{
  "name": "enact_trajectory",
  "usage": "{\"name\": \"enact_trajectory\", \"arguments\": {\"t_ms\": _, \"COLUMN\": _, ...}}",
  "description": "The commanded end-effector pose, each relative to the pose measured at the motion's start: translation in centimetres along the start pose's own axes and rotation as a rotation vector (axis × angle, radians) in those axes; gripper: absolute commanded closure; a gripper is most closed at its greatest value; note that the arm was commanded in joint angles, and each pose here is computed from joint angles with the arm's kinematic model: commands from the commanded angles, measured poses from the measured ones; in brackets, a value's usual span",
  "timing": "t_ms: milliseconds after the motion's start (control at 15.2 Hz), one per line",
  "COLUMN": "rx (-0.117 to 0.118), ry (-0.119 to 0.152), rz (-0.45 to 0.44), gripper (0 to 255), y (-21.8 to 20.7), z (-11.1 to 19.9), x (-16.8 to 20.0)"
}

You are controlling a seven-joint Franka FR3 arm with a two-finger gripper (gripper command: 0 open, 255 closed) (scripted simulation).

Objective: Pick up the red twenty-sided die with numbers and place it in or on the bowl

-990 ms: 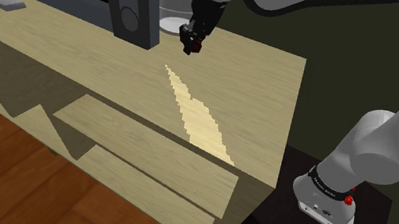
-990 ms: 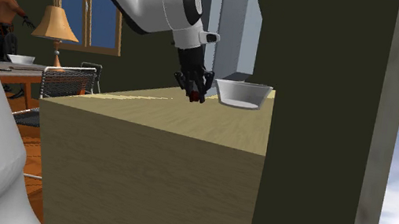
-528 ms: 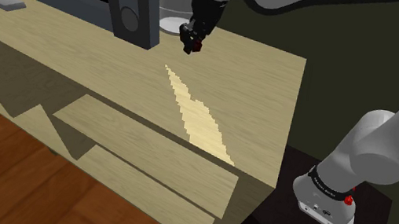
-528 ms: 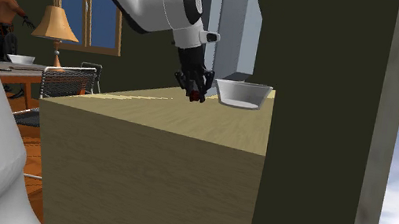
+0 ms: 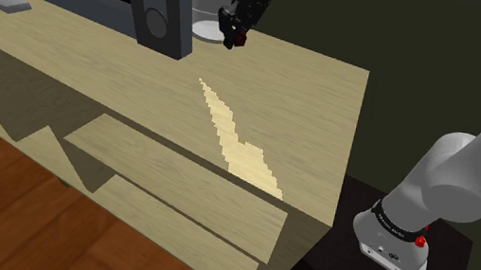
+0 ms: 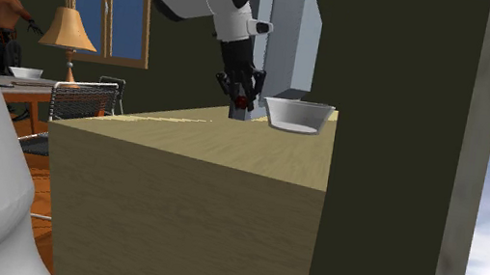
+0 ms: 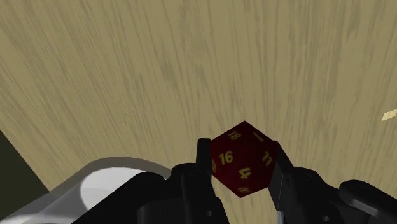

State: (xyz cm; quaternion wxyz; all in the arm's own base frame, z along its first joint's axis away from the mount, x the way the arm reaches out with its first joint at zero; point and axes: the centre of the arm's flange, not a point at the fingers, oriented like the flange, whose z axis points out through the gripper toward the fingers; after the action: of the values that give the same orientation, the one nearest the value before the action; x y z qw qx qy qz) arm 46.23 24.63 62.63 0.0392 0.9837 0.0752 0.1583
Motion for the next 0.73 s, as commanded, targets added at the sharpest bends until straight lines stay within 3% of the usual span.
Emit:
{"name": "enact_trajectory", "arguments": {"t_ms": 0, "rx": 0.0, "ry": 0.0, "rz": 0.0, "gripper": 255, "y": 0.1, "z": -1.0, "x": 0.4}}
{"name": "enact_trajectory", "arguments": {"t_ms": 660, "rx": 0.0, "ry": 0.0, "rz": 0.0, "gripper": 255, "y": 0.6, "z": -6.0, "x": 2.0}}
